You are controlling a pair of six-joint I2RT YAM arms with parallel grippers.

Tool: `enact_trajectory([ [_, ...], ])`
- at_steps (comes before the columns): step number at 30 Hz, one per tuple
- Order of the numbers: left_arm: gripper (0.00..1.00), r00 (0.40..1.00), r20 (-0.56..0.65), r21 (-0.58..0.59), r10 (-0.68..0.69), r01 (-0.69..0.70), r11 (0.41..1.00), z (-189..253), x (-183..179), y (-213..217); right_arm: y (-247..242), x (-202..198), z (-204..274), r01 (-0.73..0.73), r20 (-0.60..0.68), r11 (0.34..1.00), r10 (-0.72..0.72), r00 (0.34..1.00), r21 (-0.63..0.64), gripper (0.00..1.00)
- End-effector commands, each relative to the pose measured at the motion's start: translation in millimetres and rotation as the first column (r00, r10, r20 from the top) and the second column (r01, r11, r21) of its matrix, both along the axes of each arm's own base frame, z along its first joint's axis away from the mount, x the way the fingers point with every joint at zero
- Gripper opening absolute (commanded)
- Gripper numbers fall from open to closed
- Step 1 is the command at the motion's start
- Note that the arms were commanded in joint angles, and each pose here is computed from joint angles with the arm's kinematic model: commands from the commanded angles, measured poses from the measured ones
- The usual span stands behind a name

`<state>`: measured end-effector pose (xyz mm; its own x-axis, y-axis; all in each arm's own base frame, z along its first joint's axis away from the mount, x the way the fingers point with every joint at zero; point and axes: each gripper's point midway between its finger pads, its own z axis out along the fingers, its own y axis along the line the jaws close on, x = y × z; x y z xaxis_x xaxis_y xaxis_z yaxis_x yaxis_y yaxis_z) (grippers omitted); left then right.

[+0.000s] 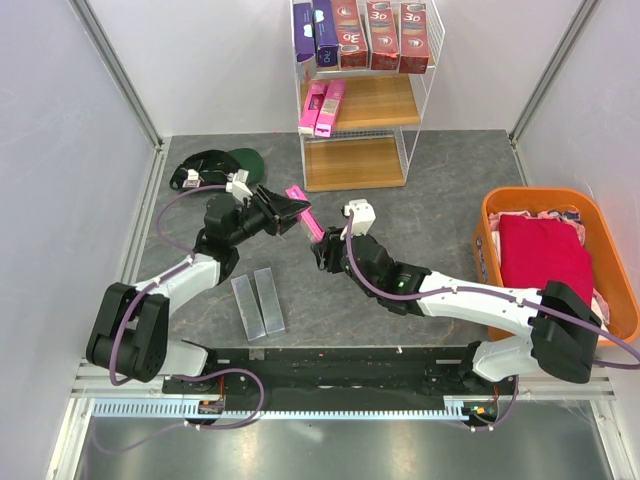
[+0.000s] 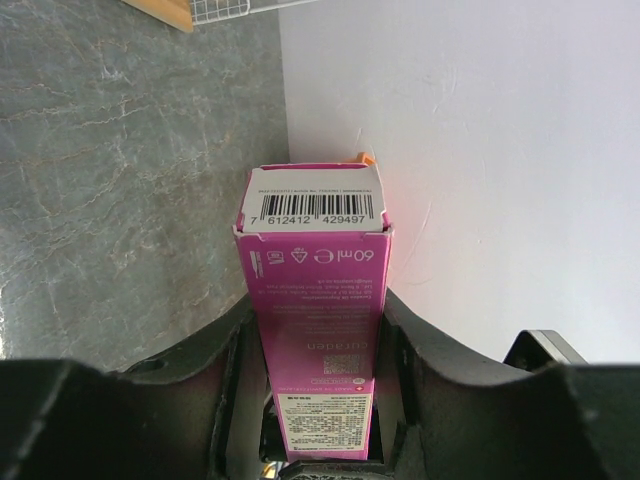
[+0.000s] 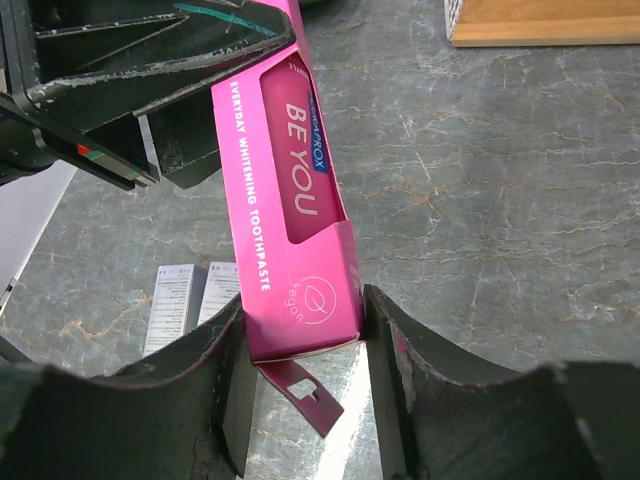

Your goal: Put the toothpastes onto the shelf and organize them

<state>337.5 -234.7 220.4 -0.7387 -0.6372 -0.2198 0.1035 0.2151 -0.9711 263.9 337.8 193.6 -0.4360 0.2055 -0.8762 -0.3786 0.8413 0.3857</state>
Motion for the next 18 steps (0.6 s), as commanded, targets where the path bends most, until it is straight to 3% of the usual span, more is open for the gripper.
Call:
enact_trajectory([
  [1,0.17,0.997,0.070,-0.069,-0.031,0.036,0.997,27,-1,-2,-1,3,35,0.012,0.050,0.997,-0.016,0.999,0.071,0.36],
  [5,0.30,0.996,0.077,-0.061,-0.045,0.050,0.997,26,-1,-3,-2,2,40,0.008,0.057,0.998,-0.012,0.998,0.068,0.33],
  [8,0.56,0.993,0.103,-0.049,-0.057,0.062,0.997,29,-1,-3,-3,3,44,0.007,0.059,0.997,-0.011,0.998,0.076,0.31],
  [9,0.73,0.992,0.116,-0.044,-0.059,0.064,0.997,31,-2,-2,-1,2,44,0.001,0.058,0.997,-0.006,0.998,0.079,0.31],
  [12,0.90,0.991,0.125,-0.009,-0.046,0.047,0.999,31,-1,1,-1,3,45,-0.001,0.048,0.996,-0.004,0.999,0.092,0.30],
  [18,0.97,0.988,0.153,0.132,0.020,-0.040,0.990,37,1,16,-12,19,38,-0.002,-0.033,0.982,0.008,0.999,0.188,0.28],
])
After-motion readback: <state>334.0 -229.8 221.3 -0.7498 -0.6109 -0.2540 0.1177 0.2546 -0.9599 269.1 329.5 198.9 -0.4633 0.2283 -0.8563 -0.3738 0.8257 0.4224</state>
